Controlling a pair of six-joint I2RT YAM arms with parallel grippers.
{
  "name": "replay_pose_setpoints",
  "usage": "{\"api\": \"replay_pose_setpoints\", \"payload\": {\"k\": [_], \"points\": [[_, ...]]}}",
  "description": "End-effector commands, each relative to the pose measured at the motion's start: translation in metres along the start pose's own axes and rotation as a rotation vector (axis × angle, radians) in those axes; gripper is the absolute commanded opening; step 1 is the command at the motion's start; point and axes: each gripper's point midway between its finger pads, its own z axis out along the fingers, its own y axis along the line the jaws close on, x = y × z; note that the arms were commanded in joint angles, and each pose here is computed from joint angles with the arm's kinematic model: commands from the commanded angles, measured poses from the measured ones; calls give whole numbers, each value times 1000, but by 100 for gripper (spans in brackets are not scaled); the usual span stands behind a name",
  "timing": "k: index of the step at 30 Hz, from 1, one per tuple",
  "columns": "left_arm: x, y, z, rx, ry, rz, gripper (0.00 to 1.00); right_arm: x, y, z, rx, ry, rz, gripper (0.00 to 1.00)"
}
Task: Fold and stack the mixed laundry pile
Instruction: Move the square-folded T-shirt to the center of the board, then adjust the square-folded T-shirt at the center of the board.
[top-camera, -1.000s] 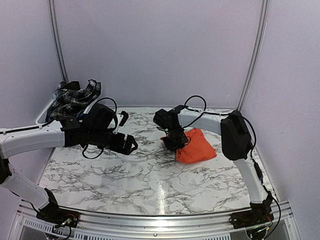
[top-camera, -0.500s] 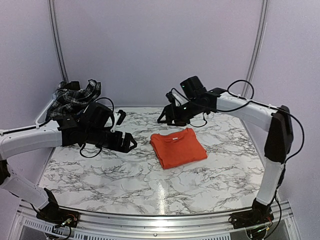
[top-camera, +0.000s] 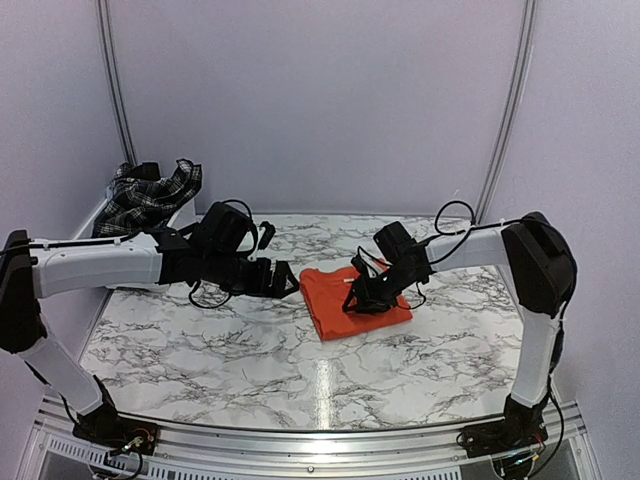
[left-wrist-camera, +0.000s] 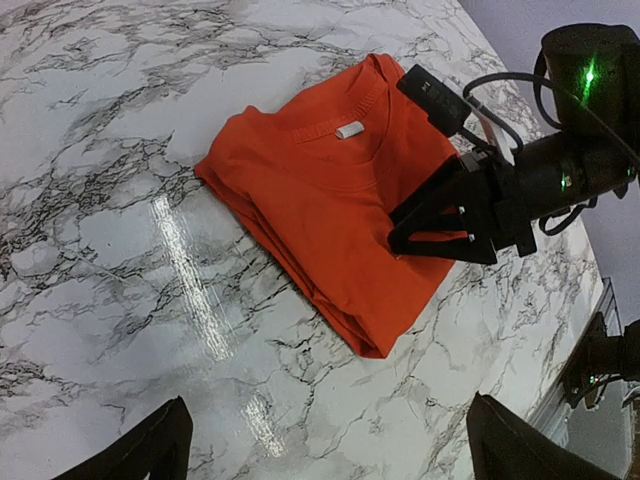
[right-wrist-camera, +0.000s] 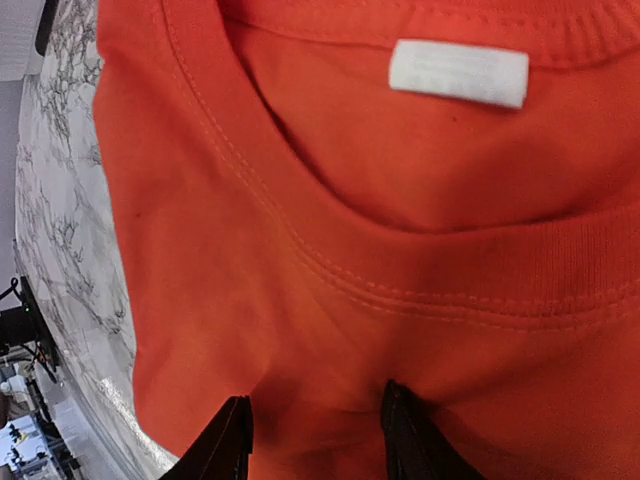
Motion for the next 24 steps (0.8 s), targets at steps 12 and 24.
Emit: {"api": "replay_pose_setpoints", "payload": {"k": [12,24], "points": [[11,10,17,-3,28,11,98,38,104,-70,-179,-109,-150,49],[24,35,74,-32,193,25,62,-27,12,-81,102,-159,-190,46]]}}
